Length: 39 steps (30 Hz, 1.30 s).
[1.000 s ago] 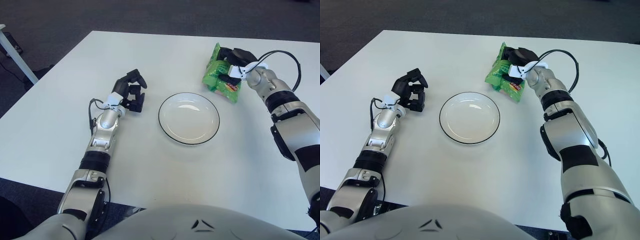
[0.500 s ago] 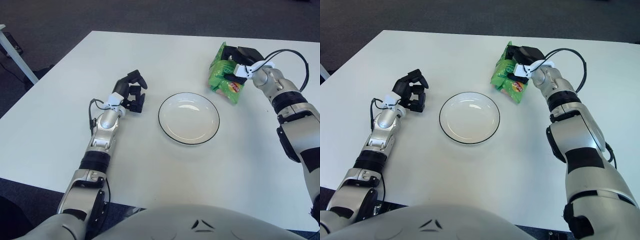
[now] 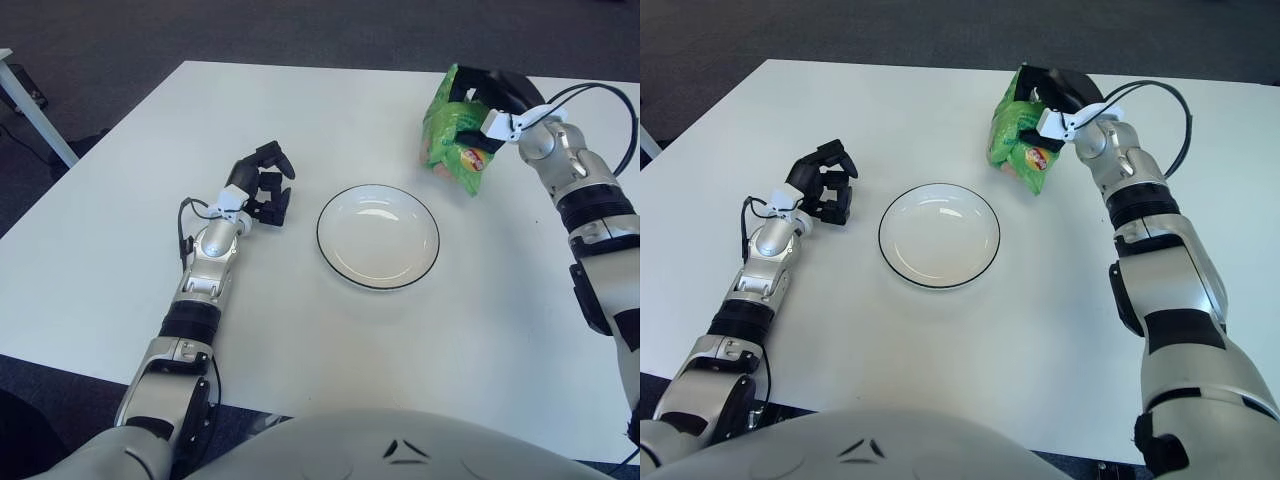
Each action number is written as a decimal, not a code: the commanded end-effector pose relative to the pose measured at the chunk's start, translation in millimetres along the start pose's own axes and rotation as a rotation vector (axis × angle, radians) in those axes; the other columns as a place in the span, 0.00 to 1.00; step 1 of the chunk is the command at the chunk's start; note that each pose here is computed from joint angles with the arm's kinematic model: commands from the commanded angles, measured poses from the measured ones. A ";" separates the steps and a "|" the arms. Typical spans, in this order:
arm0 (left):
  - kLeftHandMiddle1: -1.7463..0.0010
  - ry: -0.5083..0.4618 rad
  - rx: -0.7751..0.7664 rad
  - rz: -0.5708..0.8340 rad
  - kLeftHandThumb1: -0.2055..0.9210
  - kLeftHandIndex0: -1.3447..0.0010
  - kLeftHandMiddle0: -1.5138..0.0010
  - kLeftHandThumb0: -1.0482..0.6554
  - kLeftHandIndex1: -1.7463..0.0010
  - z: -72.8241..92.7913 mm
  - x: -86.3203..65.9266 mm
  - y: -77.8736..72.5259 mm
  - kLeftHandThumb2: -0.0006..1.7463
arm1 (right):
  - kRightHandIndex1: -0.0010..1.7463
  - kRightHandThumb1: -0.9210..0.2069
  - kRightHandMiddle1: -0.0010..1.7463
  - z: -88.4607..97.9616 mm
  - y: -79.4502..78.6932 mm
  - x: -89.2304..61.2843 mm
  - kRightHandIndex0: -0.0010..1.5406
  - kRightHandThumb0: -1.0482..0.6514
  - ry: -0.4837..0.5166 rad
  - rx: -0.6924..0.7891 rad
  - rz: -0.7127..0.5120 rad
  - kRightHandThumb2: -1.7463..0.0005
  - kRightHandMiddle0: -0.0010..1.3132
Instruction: Put the snack into the plate.
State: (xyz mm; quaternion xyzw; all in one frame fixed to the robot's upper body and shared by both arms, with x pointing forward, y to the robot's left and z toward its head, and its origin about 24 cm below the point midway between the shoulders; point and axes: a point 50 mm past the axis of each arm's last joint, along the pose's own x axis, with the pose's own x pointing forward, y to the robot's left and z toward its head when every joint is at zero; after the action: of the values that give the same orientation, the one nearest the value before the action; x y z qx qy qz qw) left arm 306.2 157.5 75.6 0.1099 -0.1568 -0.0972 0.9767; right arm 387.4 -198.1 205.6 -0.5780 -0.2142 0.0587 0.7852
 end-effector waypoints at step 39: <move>0.00 0.268 -0.136 -0.001 0.37 0.48 0.17 0.31 0.00 -62.8 -54.8 -31.9 0.82 | 0.97 0.81 1.00 59.8 -34.9 -8.3 0.55 0.62 -0.297 0.260 -0.100 0.05 0.48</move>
State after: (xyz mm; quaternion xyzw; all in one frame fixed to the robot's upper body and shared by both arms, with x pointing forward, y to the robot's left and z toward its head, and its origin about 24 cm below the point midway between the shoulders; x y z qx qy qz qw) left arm 311.7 160.2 69.5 0.1074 -0.1493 -0.0947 0.9784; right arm 359.9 -167.4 253.9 -0.4641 -0.3397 0.1098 0.8107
